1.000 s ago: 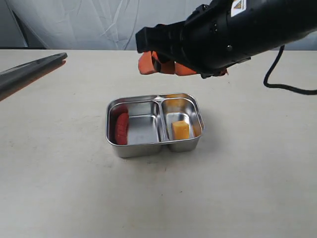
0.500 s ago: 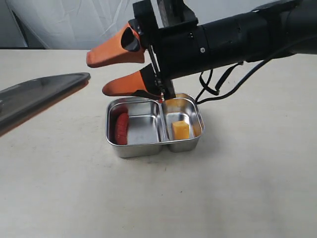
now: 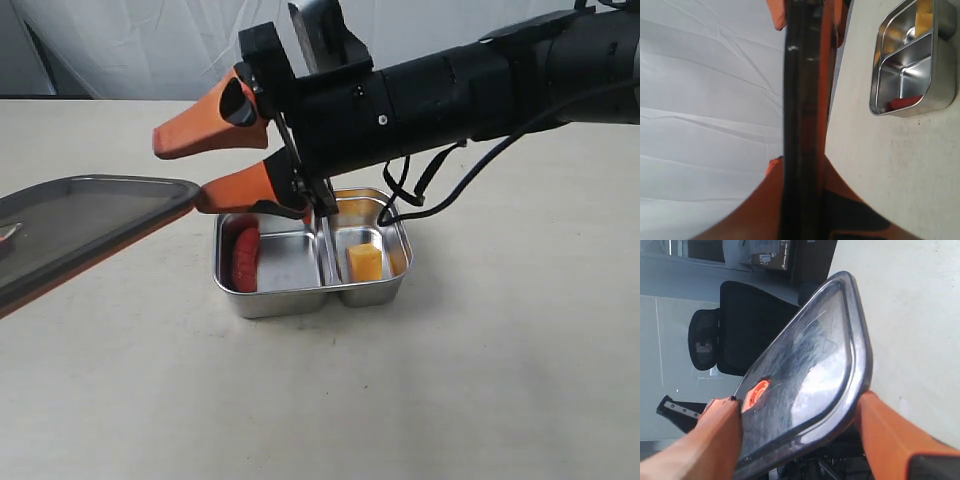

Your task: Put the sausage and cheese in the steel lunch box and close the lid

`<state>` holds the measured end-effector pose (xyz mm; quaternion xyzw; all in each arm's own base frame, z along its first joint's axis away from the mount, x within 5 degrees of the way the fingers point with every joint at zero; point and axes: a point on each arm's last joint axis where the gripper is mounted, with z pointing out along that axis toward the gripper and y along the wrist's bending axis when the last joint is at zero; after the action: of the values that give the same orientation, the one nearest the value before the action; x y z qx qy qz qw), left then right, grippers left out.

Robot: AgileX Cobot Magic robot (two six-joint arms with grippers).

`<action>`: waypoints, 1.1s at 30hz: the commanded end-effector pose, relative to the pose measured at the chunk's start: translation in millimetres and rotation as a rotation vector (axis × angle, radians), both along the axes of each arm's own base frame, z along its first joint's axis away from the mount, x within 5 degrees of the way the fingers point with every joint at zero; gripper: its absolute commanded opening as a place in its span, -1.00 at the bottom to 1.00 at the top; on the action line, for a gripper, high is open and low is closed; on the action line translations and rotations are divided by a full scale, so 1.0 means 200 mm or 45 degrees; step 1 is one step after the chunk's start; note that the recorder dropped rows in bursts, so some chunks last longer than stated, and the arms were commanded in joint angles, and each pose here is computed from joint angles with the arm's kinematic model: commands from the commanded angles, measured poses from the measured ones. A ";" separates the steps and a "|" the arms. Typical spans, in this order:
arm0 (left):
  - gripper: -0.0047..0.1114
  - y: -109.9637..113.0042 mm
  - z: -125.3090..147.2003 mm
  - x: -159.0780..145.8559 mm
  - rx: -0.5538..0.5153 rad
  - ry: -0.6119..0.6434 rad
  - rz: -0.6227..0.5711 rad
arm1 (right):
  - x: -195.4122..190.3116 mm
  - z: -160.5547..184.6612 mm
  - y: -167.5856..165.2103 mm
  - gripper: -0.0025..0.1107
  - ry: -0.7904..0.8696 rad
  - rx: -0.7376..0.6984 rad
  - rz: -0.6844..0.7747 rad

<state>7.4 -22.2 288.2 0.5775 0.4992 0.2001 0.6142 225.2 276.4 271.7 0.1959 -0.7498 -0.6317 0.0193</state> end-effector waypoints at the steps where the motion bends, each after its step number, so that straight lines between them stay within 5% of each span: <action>1: -0.92 0.00 0.02 -0.01 -0.034 -0.028 -0.010 | -0.04 0.00 0.00 0.16 0.019 0.012 0.093; 9: -0.92 0.02 0.00 0.00 0.048 -0.022 0.054 | -0.04 -0.01 -0.02 0.16 -0.012 -0.032 0.110; 24: -0.92 -0.03 0.00 -0.03 -0.045 0.041 -0.105 | -0.06 -0.02 0.11 0.16 0.019 -0.012 -0.058; 26: -0.92 -0.03 -0.01 -0.03 -0.032 0.062 -0.114 | -0.07 -0.02 0.14 -0.05 0.010 -0.017 -0.035; 29: -0.92 -0.03 -0.01 -0.03 -0.029 0.064 -0.113 | -0.08 -0.02 0.14 -0.95 -0.068 -0.010 0.000; 33: -0.87 -0.03 -0.02 -0.03 -0.013 0.084 -0.110 | -0.08 -0.04 0.13 -0.96 -0.136 -0.027 0.027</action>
<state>3.2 -26.9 284.3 0.6037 0.4895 0.1716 0.6053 213.7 303.6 262.8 0.1816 -0.7618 -0.6218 0.0046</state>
